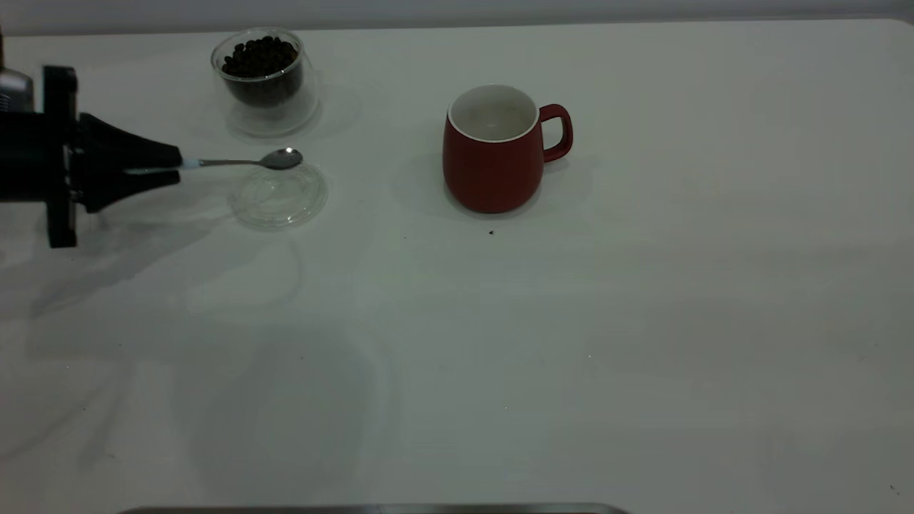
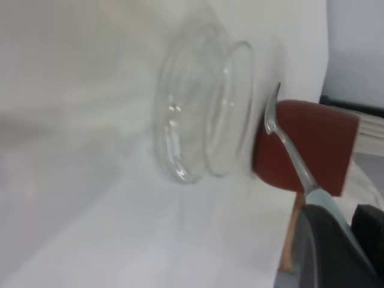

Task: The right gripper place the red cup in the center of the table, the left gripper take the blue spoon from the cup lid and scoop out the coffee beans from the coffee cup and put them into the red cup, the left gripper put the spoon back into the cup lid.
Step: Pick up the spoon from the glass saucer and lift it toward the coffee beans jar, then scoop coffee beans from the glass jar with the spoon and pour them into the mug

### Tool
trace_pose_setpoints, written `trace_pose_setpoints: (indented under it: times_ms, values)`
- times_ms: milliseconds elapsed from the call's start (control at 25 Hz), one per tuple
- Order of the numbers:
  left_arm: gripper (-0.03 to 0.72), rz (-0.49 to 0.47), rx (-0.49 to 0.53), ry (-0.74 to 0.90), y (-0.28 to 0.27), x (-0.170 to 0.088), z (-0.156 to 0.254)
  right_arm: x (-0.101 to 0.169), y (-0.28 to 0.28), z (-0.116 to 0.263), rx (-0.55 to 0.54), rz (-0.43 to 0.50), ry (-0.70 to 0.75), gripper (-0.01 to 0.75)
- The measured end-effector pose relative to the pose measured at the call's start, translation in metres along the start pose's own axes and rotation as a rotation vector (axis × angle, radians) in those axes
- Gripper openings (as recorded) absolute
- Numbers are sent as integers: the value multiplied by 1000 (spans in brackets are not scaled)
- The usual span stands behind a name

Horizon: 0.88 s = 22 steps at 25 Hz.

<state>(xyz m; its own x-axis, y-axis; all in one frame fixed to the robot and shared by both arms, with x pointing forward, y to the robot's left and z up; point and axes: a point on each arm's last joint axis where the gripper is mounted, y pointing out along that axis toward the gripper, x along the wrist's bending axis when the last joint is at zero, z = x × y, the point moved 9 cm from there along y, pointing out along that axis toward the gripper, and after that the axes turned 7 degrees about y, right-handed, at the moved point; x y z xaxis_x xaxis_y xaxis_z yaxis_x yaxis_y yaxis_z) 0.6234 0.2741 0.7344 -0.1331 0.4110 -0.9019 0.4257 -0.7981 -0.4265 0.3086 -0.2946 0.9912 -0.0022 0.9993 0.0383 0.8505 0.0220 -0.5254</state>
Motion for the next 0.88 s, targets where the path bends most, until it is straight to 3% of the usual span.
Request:
trace_pose_setpoints:
  times_ms: [200,360,480,880]
  values:
    - [118,42,-28,67,-23,-32,-14,0,0,0,0,0,0,590]
    - [118,61,-98,268,-43,-74,-40,0,0,0,0,0,0,590]
    - [118,28,-148,385,-53,-91,-56,0,0,0,0,0,0,590]
    - [117,-227,-197,622,-33,-73,-75,0,0,0,0,0,0,590]
